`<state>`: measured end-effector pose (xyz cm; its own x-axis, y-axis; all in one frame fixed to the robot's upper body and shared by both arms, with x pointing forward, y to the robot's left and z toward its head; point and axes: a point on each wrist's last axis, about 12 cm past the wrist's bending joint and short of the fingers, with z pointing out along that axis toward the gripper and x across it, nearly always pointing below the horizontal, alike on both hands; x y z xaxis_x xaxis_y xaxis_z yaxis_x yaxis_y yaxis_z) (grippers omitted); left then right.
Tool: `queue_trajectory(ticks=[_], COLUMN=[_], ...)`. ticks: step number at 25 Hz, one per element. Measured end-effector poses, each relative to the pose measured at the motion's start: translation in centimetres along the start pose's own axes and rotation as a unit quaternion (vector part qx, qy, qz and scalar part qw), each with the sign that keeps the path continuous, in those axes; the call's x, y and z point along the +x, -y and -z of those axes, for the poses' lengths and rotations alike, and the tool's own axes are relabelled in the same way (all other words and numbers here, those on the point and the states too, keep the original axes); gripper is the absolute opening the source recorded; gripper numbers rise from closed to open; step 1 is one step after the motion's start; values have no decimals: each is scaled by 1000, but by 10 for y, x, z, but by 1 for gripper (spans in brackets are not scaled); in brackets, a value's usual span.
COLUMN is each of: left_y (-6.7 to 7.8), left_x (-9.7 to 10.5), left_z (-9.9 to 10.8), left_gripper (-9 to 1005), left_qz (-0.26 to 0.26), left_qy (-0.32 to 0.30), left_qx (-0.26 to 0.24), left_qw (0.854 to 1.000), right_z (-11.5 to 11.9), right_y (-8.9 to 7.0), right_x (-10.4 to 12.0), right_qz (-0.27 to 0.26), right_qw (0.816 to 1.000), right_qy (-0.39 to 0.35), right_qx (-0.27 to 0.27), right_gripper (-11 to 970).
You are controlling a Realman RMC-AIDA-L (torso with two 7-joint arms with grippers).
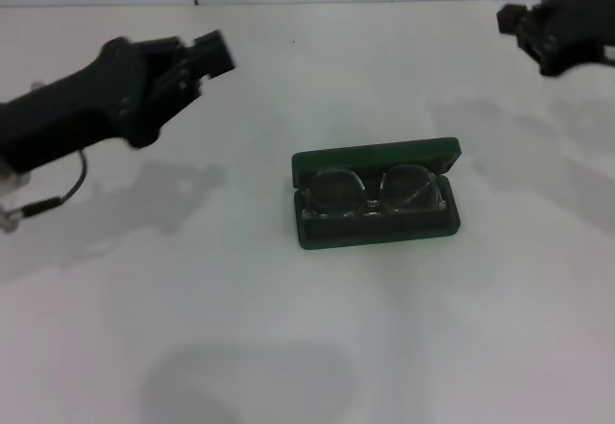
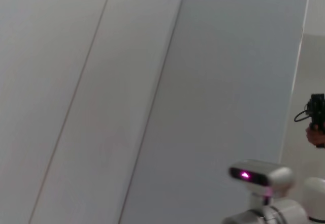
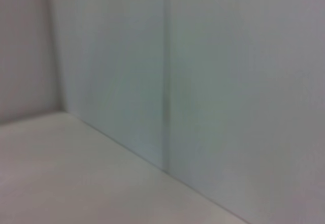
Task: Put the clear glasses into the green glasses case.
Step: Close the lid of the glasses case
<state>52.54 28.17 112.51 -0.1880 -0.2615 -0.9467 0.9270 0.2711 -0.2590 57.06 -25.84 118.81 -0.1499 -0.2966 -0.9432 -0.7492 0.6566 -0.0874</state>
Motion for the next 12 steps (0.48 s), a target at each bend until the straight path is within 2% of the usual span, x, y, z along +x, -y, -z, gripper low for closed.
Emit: queue_trajectory(ticks=[2,5,8,10,12], left_y=[-6,-15,-23,-28,-30], left_x=[-4,-9,-15,-18,-19], left_z=[-8,-24,-48,-61,-70], left_gripper=[61,67,74,79,84], left_qz=[3,1,-5,-5,1], left_qy=[-18,-35,-53,-68,-82], left_qx=[5,6,16,19,21], left_qw=[1000,999,998,997,996], right_z=[11,50,95,114,124], right_y=[-4,-5,0,-1,-9], right_x=[7,33,63,82,96], right_qz=[-7,-31,-72,-95,-98], right_qw=[999,992,983,980,979], right_qy=[24,93,137,135,129], right_qx=[-25,-80,-100,-109,-124], right_gripper=[24,25,27,75,122])
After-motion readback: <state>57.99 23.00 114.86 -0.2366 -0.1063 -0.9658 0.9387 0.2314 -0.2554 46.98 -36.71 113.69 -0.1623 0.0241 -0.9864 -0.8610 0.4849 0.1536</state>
